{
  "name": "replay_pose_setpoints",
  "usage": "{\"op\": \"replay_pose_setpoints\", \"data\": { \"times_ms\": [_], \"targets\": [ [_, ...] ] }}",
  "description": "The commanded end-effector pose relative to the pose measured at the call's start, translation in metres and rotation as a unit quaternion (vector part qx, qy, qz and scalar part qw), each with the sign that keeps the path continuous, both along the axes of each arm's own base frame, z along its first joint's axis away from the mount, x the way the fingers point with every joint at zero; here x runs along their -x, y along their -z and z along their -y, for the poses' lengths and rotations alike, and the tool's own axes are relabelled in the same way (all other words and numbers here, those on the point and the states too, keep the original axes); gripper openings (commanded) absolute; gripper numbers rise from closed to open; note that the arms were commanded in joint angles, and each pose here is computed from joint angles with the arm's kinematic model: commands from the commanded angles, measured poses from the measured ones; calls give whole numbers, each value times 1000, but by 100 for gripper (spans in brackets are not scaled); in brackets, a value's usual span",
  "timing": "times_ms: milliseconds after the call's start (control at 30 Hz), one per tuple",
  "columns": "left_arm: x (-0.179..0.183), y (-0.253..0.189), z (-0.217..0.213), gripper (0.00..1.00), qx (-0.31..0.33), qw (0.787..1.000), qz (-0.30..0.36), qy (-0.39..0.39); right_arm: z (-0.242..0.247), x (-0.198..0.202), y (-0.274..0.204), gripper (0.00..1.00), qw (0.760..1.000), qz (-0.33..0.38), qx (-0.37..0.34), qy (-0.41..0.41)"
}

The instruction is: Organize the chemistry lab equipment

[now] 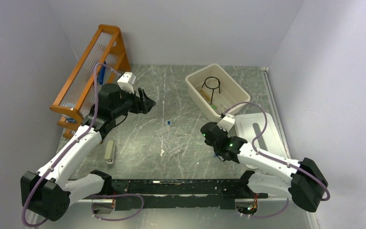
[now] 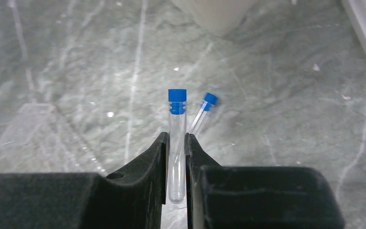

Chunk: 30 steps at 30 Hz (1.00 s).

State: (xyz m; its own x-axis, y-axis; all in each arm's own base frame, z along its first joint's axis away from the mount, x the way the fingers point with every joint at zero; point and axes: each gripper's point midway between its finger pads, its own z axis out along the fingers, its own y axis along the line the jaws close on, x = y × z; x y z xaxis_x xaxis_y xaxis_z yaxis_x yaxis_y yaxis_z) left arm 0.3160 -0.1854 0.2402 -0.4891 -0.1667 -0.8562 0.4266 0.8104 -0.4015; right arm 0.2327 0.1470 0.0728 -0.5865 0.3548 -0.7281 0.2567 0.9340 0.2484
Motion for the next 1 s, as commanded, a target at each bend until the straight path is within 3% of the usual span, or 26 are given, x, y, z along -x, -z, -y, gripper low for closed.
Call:
{"op": "replay_pose_setpoints", "data": {
  "times_ms": [0, 100, 200, 300, 600, 833, 967],
  "targets": [
    [7, -14, 12, 76, 9, 999, 22, 21, -25, -6, -22, 8, 997, 29, -50, -55],
    [19, -16, 24, 79, 31, 998, 12, 53, -47, -4, -38, 8, 988, 52, -107, -102],
    [32, -10, 37, 86, 50, 996, -8, 74, -75, -1, -68, 8, 965, 93, -188, -158],
    [46, -4, 50, 86, 71, 994, -31, 81, -96, -1, -103, 8, 939, 134, -252, -190],
    [94, -41, 95, 83, 239, 955, -42, 171, -136, -17, -191, 9, 879, 224, -356, -224],
    [100, -52, 110, 82, 239, 945, -58, 214, -150, -19, -222, 9, 849, 236, -414, -230],
    [98, -52, 115, 73, 244, 943, -60, 219, -155, -17, -227, 10, 837, 229, -438, -234]
  ]
}}
